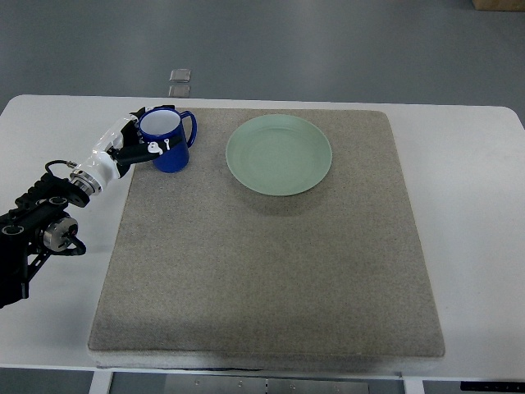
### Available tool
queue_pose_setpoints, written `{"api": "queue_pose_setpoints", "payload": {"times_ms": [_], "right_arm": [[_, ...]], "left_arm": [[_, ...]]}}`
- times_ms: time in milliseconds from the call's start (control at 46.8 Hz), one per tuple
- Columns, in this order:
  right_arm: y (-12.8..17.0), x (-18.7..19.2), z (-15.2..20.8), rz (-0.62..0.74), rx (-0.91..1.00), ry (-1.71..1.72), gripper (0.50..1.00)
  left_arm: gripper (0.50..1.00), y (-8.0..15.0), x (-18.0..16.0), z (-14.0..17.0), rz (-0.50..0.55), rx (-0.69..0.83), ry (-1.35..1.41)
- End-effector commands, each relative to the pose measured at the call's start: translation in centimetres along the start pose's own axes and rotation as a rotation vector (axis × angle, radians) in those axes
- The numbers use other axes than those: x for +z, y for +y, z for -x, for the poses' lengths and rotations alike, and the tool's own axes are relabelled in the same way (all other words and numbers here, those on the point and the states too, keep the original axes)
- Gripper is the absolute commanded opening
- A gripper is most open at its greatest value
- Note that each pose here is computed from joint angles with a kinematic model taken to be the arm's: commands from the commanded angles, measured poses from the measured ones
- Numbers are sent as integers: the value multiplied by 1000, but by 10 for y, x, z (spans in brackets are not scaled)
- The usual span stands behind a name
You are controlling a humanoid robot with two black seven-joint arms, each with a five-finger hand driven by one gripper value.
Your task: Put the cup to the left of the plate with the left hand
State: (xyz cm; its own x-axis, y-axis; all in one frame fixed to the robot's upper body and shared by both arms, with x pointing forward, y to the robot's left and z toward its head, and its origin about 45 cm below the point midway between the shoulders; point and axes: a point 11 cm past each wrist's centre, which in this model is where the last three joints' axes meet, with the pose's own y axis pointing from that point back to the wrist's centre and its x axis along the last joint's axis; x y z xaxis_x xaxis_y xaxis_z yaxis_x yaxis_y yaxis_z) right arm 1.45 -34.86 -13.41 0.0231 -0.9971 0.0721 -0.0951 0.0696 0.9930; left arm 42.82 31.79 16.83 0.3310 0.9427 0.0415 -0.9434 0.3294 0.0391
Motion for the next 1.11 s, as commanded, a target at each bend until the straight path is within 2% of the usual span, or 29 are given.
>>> {"api": "queue_pose_setpoints", "payload": {"times_ms": [0, 43, 107, 406, 577, 769, 961, 1089], "right_arm": [[0, 0, 0, 0, 1, 0, 934], [0, 0, 0, 0, 1, 0, 934], [0, 0, 0, 0, 0, 0, 934], [0, 0, 0, 0, 1, 0, 934], [0, 0, 0, 0, 1, 0, 934], [0, 0, -1, 0, 3, 0, 934], [0, 0, 0, 0, 1, 0, 934], [0, 0, 0, 0, 0, 0, 934]], "left_arm": [[887, 0, 0, 1, 0, -1, 1], [893, 0, 0, 1, 0, -2, 1], [958, 0, 0, 1, 0, -2, 1], [966, -1, 4, 1, 15, 5, 33], [994, -4, 10, 1, 40, 15, 68], [994, -1, 19, -10, 65, 39, 109], [994, 3, 58, -49, 190, 120, 199], [994, -2, 85, -61, 288, 155, 300]]}}
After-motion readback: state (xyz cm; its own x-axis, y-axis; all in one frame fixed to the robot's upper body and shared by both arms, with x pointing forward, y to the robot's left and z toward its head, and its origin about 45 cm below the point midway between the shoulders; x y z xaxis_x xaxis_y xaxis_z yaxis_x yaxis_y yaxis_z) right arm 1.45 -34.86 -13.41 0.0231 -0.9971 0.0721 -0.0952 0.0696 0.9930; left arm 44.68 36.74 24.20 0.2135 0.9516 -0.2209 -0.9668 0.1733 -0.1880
